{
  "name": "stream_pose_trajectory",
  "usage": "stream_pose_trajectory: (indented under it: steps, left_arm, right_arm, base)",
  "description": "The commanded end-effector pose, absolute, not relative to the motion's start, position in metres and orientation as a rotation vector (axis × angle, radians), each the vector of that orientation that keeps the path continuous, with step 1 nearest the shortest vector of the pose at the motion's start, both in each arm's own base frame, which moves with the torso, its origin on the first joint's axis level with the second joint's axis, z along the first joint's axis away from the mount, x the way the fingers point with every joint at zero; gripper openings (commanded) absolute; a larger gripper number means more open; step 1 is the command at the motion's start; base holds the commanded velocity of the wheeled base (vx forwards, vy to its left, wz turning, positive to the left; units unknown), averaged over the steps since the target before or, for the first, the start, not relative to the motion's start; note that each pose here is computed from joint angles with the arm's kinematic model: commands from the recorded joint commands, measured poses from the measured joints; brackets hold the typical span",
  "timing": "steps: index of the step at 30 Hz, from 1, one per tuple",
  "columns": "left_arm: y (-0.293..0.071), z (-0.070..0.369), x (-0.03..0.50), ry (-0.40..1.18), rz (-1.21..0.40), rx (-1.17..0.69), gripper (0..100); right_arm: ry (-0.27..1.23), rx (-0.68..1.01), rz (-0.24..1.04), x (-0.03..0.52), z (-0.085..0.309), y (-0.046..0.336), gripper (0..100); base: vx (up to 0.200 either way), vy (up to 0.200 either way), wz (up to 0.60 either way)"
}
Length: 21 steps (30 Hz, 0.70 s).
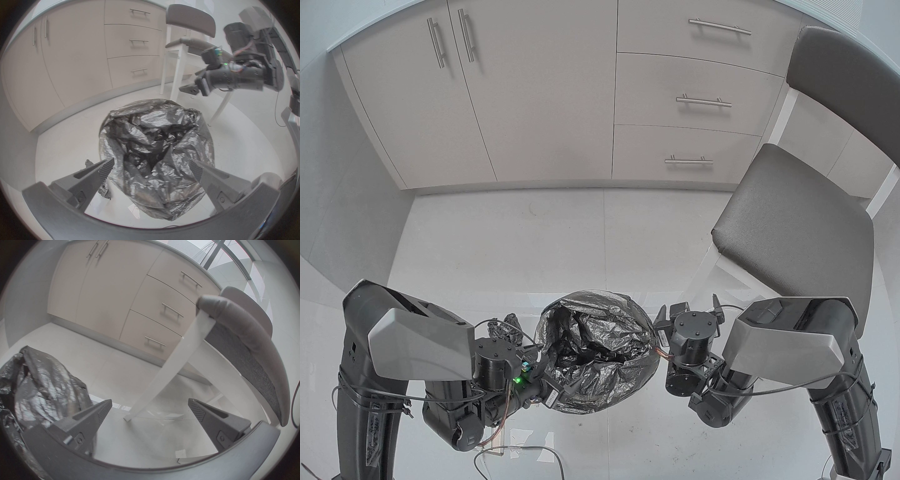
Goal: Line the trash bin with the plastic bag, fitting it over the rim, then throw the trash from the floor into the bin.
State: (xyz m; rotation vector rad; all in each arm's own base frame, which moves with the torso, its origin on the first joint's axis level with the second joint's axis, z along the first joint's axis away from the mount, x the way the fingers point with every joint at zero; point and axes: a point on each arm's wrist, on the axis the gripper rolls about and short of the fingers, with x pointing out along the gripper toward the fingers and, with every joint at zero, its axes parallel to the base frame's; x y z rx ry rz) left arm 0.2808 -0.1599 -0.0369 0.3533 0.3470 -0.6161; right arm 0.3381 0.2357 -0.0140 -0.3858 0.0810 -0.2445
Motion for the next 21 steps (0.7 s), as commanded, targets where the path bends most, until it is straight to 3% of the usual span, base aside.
stream_pose_trajectory:
  steps: [1, 10, 21]
  left_arm:
    - [-0.149, -0.035, 0.289, 0.341, -0.577, 0.340, 100]
    - [-0.150, -0.052, 0.296, 0.375, -0.568, 0.317, 100]
    - [-0.144, -0.087, 0.309, 0.427, -0.542, 0.317, 100]
  right_arm:
    - [0.053, -0.370, -0.163, 0.323, -0.011, 0.256, 100]
    - [0.039, -0.366, 0.011, 0.300, -0.020, 0.283, 100]
    - [0.068, -0.399, 0.049, 0.301, -0.053, 0.291, 100]
  base:
    - [0.000, 0.000, 0.00]
    - [0.000, 0.000, 0.00]
    - [0.000, 0.000, 0.00]
